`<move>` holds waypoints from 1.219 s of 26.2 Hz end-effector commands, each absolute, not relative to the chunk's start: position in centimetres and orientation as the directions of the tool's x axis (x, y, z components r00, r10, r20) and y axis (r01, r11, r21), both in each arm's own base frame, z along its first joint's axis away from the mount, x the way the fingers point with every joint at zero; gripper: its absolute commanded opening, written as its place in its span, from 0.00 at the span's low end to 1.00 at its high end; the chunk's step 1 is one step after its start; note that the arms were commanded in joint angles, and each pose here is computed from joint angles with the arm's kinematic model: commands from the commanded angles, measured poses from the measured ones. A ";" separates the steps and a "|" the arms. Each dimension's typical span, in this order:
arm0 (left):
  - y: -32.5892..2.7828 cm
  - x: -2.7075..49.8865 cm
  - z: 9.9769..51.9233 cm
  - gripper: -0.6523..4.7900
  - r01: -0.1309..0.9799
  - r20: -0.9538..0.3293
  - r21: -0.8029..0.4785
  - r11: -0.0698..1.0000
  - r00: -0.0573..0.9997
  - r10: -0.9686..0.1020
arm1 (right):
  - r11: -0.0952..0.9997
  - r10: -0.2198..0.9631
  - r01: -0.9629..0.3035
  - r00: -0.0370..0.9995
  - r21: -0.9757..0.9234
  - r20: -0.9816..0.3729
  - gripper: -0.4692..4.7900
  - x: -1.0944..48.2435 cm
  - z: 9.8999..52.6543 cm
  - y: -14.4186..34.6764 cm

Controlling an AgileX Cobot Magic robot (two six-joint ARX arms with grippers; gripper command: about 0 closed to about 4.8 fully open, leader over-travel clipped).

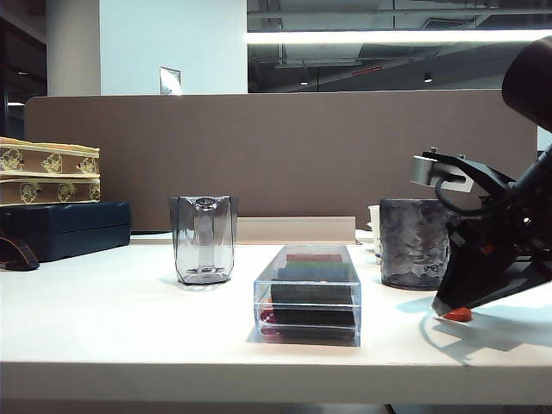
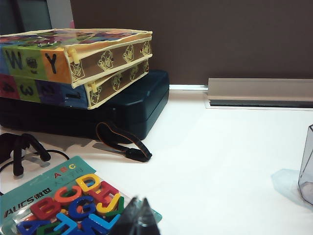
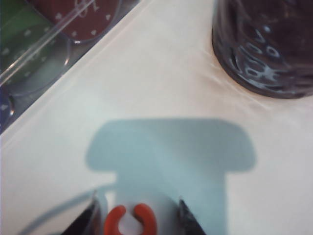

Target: Pick up the letter "c" and put it in the paper cup.

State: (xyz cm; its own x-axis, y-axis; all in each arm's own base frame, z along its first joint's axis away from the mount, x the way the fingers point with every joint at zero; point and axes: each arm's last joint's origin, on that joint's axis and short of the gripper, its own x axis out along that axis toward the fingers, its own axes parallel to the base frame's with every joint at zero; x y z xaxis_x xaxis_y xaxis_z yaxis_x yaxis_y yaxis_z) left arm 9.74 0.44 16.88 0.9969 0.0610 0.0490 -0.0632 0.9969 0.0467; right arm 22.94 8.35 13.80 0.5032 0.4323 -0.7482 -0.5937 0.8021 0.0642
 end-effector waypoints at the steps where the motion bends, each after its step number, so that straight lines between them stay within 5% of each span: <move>1: 0.4 9.7 17.1 0.11 -0.064 0.065 0.043 0.997 0.996 0.061 | 0.812 0.397 -0.578 0.448 0.079 -0.801 0.47 22.3 12.9 8.1; 10: 0.4 9.7 17.1 0.11 -0.064 0.065 0.043 0.997 0.996 0.061 | 0.811 0.401 -0.580 0.460 0.075 -0.792 0.39 22.6 13.3 8.2; 29: 0.4 9.7 17.1 0.11 -0.064 0.065 0.043 0.997 0.996 0.061 | 0.810 0.409 -0.583 0.487 0.061 -0.772 0.39 23.2 14.0 8.4; 32: 0.4 9.7 17.1 0.11 -0.064 0.065 0.043 0.997 0.996 0.061 | 0.820 0.389 -0.572 0.514 0.033 -0.765 0.45 23.7 14.6 8.5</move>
